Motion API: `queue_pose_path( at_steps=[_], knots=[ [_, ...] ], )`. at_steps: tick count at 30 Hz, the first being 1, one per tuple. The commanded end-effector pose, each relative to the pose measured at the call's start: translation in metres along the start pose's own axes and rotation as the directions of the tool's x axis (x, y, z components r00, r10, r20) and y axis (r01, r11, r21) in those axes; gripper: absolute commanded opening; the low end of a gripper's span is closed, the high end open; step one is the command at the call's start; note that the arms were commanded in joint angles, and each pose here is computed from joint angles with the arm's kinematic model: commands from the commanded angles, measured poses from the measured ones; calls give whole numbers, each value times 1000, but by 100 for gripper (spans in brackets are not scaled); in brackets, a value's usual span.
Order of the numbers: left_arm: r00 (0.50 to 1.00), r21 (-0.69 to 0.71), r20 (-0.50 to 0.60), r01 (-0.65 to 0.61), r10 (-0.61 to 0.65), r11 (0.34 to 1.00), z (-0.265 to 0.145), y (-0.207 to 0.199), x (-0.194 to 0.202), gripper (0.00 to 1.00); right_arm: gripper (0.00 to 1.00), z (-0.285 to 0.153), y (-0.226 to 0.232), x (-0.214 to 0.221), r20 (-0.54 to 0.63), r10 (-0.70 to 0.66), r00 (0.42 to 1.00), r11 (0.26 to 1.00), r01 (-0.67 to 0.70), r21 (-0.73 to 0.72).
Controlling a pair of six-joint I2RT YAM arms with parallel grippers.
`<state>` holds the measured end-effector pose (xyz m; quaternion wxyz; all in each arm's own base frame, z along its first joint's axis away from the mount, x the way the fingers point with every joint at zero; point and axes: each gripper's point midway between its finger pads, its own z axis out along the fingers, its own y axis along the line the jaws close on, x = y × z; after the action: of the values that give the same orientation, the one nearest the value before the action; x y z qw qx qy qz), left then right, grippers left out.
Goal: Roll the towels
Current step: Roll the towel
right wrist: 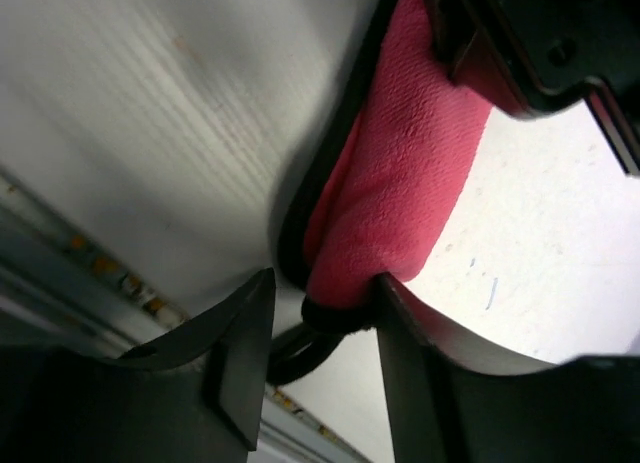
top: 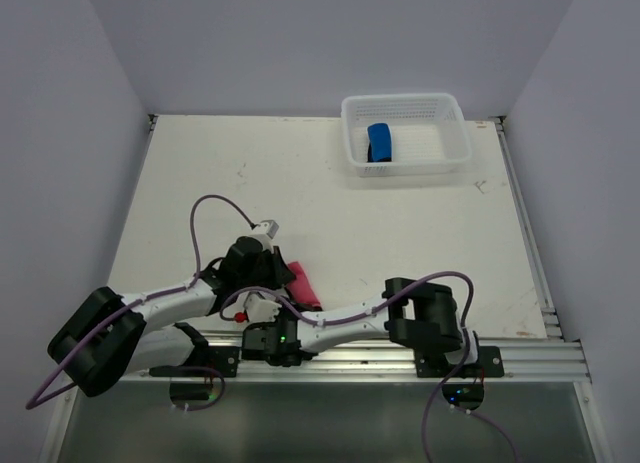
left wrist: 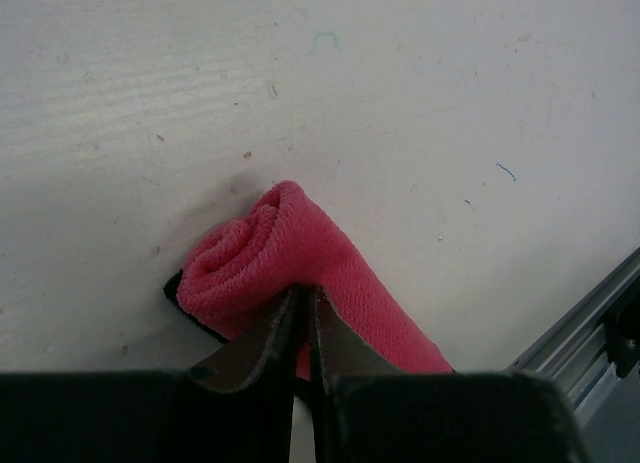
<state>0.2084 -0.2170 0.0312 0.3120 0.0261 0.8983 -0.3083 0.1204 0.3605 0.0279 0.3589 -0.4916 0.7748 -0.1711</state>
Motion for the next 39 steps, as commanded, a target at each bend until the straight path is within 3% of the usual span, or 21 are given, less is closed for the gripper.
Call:
queue_pose_path(
  at_steps=[1, 4, 9, 16, 21, 25, 28, 33, 39],
  knots=[
    [1000, -96, -2, -11, 11, 995, 2, 22, 6, 13, 49, -21, 11, -21, 9, 272, 962, 946, -265, -185],
    [1000, -100, -3, -10, 10, 995, 2, 24, 7, 13, 55, -33, 6, -27, 32, 311, 950, 928, -296, -227],
    [1000, -104, -10, -14, 13, 994, 3, 26, 10, 12, 58, -48, -1, -27, 35, 365, 930, 897, -341, -281],
    [1000, -95, -18, -10, 9, 995, 3, 25, 12, 12, 58, -79, -31, -45, 88, 525, 846, 799, -455, -394],
    [1000, -84, -24, -5, 3, 996, 3, 25, 15, 12, 58, -69, -70, -51, 46, 705, 708, 646, -613, -455],
    [1000, -80, -29, 2, -4, 997, 2, 25, 18, 11, 66, -44, -93, -50, -52, 813, 580, 482, -721, -497],
    [1000, -72, -29, 5, -7, 997, 2, 24, 20, 11, 66, -27, -95, -46, -104, 832, 545, 422, -744, -518],
    [999, -74, -31, 7, -9, 997, 2, 25, 21, 11, 67, -12, -79, -47, -187, 825, 534, 355, -746, -563],
    [999, -70, -38, 11, -13, 998, 1, 26, 25, 10, 67, 12, -60, -36, -240, 806, 541, 350, -762, -545]
  ],
)
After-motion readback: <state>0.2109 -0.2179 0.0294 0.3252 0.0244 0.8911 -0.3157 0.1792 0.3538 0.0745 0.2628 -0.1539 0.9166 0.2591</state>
